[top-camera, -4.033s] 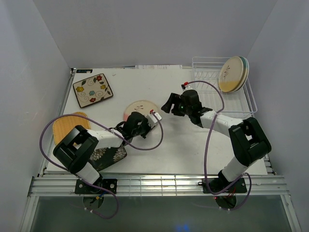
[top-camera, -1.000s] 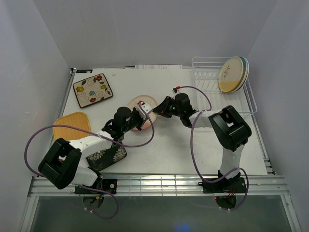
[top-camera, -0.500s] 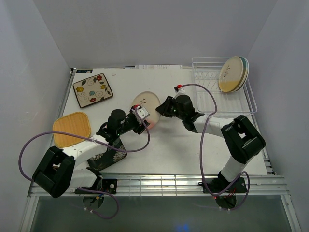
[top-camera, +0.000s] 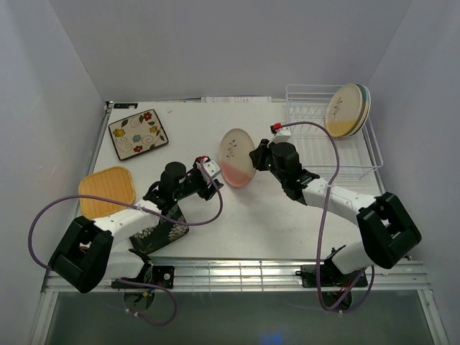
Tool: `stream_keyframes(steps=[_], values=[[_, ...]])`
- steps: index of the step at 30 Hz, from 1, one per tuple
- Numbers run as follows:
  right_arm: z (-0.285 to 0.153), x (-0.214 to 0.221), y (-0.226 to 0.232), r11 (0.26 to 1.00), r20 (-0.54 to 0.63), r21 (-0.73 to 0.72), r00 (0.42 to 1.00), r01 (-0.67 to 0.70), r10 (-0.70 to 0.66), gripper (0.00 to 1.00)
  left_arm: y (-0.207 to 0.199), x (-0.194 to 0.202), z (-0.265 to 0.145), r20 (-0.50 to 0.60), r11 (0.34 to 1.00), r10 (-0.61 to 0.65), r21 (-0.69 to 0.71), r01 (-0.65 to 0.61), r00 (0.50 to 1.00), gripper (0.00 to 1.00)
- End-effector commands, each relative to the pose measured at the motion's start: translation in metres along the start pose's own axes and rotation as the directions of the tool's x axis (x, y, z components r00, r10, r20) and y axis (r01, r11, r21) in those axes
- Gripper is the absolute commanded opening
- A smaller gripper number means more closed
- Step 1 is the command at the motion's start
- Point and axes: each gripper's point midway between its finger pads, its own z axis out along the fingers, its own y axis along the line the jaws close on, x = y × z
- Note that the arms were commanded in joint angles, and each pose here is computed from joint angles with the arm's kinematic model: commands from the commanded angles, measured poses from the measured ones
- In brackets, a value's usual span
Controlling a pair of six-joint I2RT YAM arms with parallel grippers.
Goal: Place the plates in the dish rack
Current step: Pick up the plate at the center of the board.
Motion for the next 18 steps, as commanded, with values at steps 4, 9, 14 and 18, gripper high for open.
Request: stream_keyframes(steps=[4, 9, 14, 18], values=[[-0.029, -0.102, 0.025, 0.996, 0.333, -0.038, 0.941, 0.076, -0.059, 0.08, -0.002, -0.016, -0.005, 0.057, 1.000, 0.014, 0.026, -0.016, 0.998, 0.71], [-0.032, -0.125, 0.030, 0.992, 0.372, -0.014, 0.922, 0.122, -0.108, 0.08, -0.001, -0.020, -0.008, 0.072, 1.000, 0.019, 0.021, -0.021, 0.997, 0.71], [-0.036, -0.152, 0.024, 0.989, 0.419, 0.075, 0.896, 0.127, -0.147, 0.08, -0.001, -0.021, -0.010, 0.079, 1.000, 0.021, 0.018, -0.022, 0.997, 0.72], [-0.044, -0.180, 0.024, 0.981, 0.454, 0.131, 0.870, 0.146, -0.190, 0.08, -0.002, -0.021, -0.011, 0.081, 0.999, 0.022, 0.023, -0.023, 0.997, 0.73]])
